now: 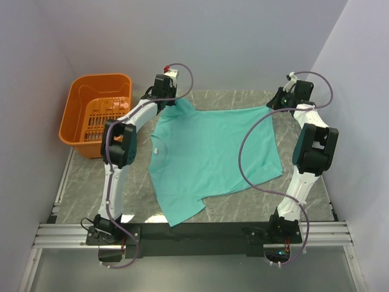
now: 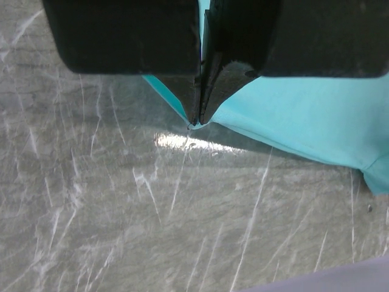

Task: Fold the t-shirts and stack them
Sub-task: Flatten the tshirt out, then fold the tshirt

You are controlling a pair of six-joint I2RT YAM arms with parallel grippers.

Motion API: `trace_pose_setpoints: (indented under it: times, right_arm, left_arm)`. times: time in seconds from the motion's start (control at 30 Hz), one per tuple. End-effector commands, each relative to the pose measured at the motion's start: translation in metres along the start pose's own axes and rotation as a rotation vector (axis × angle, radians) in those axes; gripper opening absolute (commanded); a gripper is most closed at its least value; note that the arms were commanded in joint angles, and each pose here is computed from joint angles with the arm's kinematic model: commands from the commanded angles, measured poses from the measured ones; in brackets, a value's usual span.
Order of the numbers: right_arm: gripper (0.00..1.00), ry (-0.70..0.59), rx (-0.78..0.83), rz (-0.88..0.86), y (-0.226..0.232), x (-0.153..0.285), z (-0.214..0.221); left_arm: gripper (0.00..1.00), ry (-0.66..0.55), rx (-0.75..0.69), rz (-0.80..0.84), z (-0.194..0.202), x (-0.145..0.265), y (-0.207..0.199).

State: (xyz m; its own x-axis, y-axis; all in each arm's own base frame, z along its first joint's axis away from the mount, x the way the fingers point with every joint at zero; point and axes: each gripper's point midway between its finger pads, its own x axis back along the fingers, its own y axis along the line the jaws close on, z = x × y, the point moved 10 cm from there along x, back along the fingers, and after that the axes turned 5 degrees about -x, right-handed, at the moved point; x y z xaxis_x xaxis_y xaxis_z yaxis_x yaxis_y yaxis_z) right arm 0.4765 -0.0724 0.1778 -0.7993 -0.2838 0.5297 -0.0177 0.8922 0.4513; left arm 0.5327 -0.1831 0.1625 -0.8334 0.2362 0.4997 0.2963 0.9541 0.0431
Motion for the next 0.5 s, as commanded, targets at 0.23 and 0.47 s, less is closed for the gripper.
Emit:
trace_pose_setpoints:
  times: [0.23, 0.47]
  right_arm:
    - [0.0, -0.043, 0.063, -0.107, 0.009, 0.045, 0.0]
    - [0.0, -0.016, 0.069, -0.166, 0.006, 0.061, 0.018]
  left_arm:
    - [0.01, -0.138, -0.029, 0.09, -0.031, 0.067, -0.003]
    - [0.01, -0.133, -0.055, 0.13, -0.019, 0.09, -0.005]
